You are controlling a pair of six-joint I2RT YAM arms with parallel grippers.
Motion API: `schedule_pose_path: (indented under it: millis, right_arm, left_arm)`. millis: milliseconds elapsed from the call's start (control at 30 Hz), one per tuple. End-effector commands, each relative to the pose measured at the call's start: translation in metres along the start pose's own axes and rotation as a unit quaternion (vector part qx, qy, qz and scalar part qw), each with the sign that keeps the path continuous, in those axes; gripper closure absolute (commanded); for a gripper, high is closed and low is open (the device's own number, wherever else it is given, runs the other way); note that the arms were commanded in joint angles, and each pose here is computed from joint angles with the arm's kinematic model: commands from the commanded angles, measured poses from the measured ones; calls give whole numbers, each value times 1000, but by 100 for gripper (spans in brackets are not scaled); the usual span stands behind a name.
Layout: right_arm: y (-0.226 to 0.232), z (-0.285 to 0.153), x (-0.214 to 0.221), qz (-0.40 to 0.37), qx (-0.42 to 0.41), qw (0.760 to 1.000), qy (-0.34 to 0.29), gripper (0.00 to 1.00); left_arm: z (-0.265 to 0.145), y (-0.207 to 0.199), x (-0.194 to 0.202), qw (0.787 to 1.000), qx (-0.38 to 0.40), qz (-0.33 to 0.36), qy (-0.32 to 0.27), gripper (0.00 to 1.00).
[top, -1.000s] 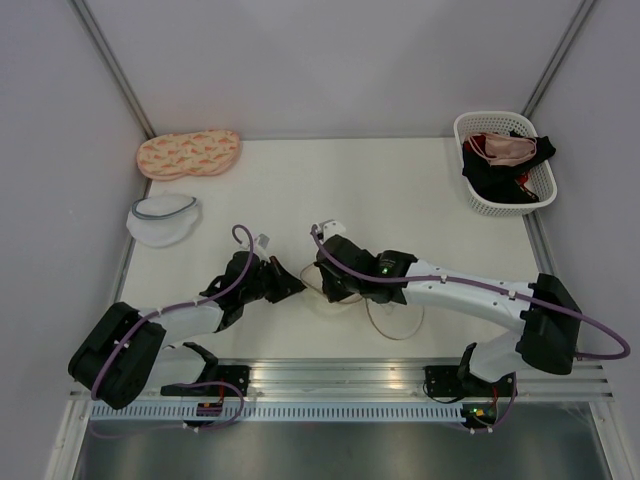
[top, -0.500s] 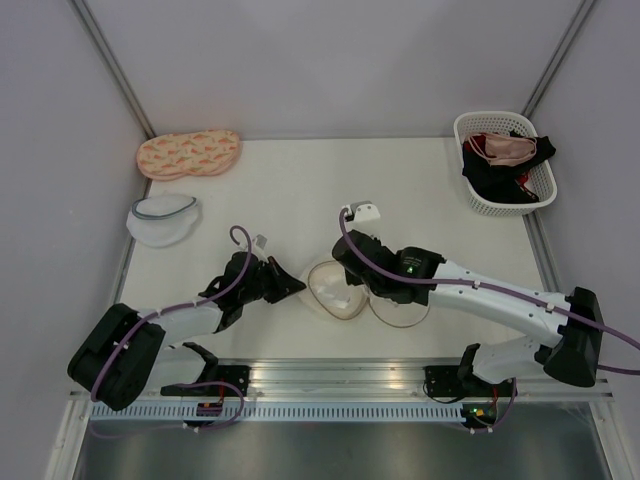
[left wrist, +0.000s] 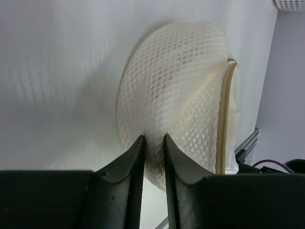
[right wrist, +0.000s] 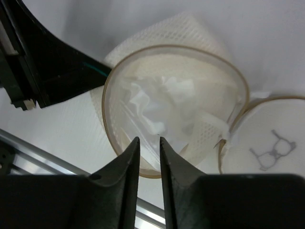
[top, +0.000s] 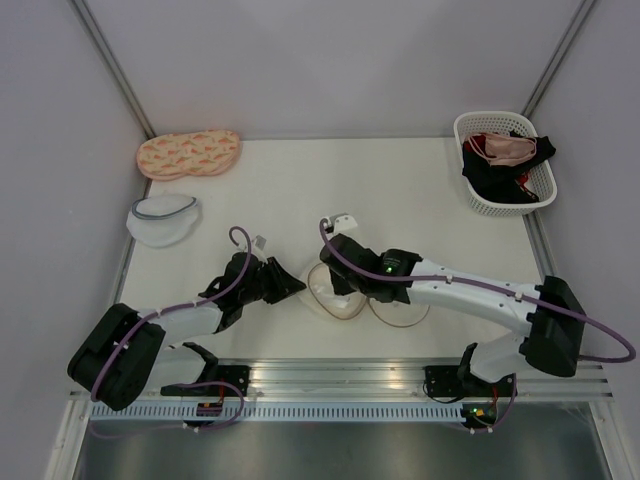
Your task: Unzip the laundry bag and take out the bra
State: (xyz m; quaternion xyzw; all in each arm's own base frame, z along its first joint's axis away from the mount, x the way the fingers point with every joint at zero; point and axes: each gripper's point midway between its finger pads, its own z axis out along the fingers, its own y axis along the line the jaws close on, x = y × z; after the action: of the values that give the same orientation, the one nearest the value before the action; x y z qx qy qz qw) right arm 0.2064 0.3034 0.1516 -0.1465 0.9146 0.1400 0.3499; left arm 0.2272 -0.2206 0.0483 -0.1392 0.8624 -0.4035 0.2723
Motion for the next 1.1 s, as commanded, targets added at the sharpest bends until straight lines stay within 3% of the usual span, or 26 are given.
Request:
schedule_pose_path:
  millis: [0,133,333,433,467,533,667,1067]
  right_arm:
    - [25,20,36,-18,-68,995,65,71]
    - [19,38,65,-34,-52,993,102,57]
    - [15,54,93,-48,-48,988,136,53]
    - [19,64,106,-49,-56,986,150,62]
    - [21,66,108,-48,-60,985,154,78]
    - [21,69,111,-48,-57,985,157,100]
    - [18,60,96,-51,-48,988,141,100]
    - [3,-19,-18,-12,-8,999,-30,100]
  left_arm:
    - [-2,2,-3,1000,-1,3,-11,75]
    - [-2,4,-3,1000,-5,4,-13,71]
    - [-2,4,-4,1000,-5,0,-14,68]
    - [-2,3,-4,1000,-3,0,-15,68]
    - [-2,3,-4,1000,-3,-1,-16,68]
    - [-3,3,-4,1000,-3,-1,-15,69]
    - [-5,4,-4,1000,-6,1,-17,69]
    - [-4,6,-5,1000,-8,-1,-17,69]
